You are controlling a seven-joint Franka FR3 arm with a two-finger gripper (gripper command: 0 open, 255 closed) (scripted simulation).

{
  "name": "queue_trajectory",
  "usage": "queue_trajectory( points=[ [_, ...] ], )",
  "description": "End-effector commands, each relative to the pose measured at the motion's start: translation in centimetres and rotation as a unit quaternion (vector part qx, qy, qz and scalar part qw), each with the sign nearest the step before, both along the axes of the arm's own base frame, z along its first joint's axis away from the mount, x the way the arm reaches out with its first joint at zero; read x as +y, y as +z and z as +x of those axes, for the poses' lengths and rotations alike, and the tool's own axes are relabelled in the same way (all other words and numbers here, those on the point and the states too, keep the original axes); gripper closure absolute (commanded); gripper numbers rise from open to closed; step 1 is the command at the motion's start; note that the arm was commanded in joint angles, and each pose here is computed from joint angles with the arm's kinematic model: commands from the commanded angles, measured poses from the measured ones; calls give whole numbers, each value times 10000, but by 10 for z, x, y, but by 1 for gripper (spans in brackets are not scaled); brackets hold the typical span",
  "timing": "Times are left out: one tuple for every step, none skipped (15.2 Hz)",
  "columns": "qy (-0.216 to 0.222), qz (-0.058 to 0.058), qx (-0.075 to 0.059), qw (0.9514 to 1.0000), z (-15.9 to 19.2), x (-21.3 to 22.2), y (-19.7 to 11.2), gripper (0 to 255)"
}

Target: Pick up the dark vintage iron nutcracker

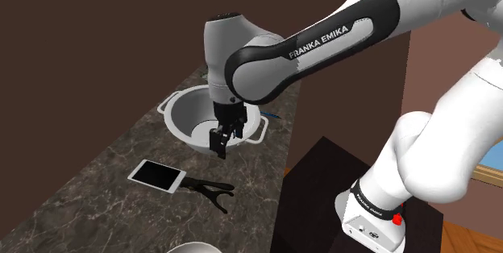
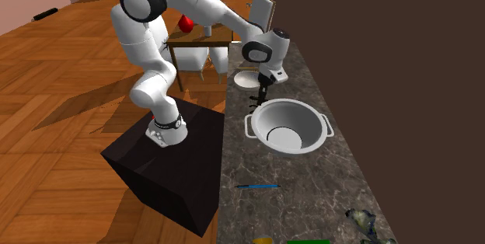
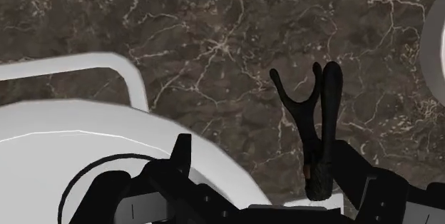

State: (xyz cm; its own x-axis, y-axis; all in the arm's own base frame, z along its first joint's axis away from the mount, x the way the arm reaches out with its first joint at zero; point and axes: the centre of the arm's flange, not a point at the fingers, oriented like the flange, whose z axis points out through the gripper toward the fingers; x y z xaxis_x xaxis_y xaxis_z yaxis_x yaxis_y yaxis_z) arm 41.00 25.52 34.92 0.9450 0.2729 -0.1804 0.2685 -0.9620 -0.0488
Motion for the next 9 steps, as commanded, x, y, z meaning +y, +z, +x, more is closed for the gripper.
queue_trajectory(
  points=[
    [113, 33, 33, 9999, 4, 22, -16, 0],
    [170, 48, 50, 9998, 6, 32, -23, 0],
    [226, 62, 67, 9997, 8, 43, -31, 0],
    [282, 76, 84, 9995, 10, 54, -38, 0],
    [339, 90, 100, 9993, 12, 65, -45, 0],
    [395, 104, 117, 9991, 13, 76, -53, 0],
    [451, 119, 134, 9988, 15, 87, -60, 0],
    [507, 133, 151, 9985, 16, 98, -67, 0],
    [515, 135, 153, 9985, 16, 99, -68, 0]
  ],
)
